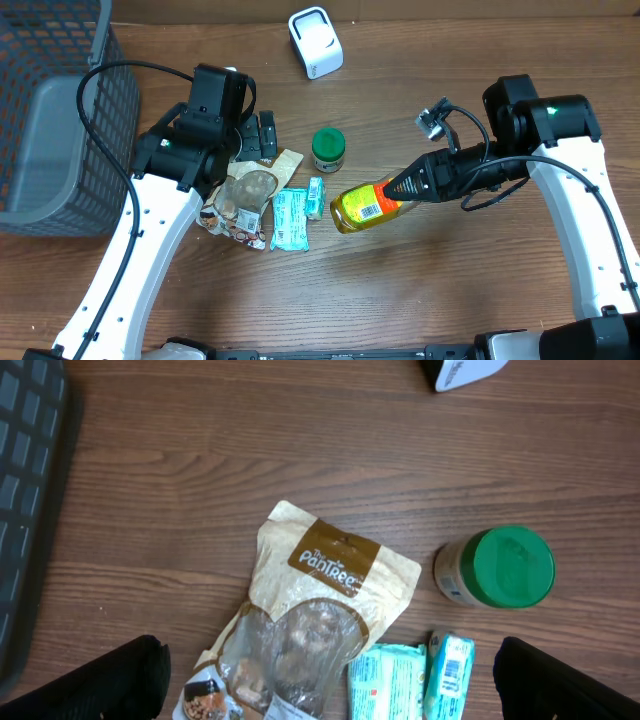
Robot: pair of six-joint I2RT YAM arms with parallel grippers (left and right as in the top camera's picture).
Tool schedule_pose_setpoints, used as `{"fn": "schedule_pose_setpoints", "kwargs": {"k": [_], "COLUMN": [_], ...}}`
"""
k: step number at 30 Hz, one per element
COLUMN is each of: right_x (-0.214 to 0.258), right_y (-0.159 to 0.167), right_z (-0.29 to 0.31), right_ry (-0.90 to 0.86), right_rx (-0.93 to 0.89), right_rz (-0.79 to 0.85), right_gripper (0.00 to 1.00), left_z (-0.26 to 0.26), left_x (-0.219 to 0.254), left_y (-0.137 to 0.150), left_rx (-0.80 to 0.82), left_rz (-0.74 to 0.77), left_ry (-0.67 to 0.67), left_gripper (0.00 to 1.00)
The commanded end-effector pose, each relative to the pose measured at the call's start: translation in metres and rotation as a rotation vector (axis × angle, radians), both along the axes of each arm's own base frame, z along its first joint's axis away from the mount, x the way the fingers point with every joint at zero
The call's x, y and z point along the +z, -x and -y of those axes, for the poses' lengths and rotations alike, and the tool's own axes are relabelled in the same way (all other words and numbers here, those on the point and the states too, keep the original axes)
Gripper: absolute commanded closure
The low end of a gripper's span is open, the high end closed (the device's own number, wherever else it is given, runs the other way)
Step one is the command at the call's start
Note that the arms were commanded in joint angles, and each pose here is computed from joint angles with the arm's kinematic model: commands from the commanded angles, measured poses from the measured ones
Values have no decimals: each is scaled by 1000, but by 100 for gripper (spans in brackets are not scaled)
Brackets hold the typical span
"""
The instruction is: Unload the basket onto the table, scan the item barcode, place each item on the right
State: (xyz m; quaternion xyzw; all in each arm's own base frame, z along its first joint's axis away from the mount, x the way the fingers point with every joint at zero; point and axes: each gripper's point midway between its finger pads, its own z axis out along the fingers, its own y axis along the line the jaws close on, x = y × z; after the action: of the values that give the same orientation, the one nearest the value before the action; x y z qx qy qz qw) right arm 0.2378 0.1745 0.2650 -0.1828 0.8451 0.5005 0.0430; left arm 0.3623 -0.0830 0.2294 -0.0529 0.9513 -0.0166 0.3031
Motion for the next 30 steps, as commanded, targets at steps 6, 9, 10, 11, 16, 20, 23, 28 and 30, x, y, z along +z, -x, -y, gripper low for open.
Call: {"fn": "schedule_pose_setpoints", "kwargs": {"k": [6, 9, 10, 11, 16, 20, 23, 28, 30], "right_x": [20, 24, 25, 26, 28, 28, 30, 30, 30], "right_y": [3, 2, 2, 1, 1, 1, 0, 0, 0], "right_z": [-8, -10, -10, -11, -12, -12, -13, -13, -13], "right_ry": [-82, -108, -113, -120, -133, -133, -146, -149, -148], "right_rx": [11, 11, 11, 11, 11, 12, 12, 12, 12], "right_rz": [41, 48, 50, 53, 56, 56, 58, 62, 62], "right_gripper": [75, 75, 75, 75, 75, 75, 75, 75, 75], "left_z": [-48, -67, -73, -78, -83, -82, -82, -82, -82], "left_x": [3, 2, 2, 1, 0, 0, 0, 0, 0], "left_y": [-5, -5, -4, -4, -2, -2, -3, -3, -3], "left_rx": [129, 180, 195, 208, 223, 220, 220, 220, 220], "left_rz": [-4, -14, -17, -19, -26, -26, -26, -26, -26], "left_ry": [8, 7, 6, 6, 5, 5, 5, 5, 5], "left_gripper": [0, 0, 0, 0, 0, 0, 0, 0, 0]}}
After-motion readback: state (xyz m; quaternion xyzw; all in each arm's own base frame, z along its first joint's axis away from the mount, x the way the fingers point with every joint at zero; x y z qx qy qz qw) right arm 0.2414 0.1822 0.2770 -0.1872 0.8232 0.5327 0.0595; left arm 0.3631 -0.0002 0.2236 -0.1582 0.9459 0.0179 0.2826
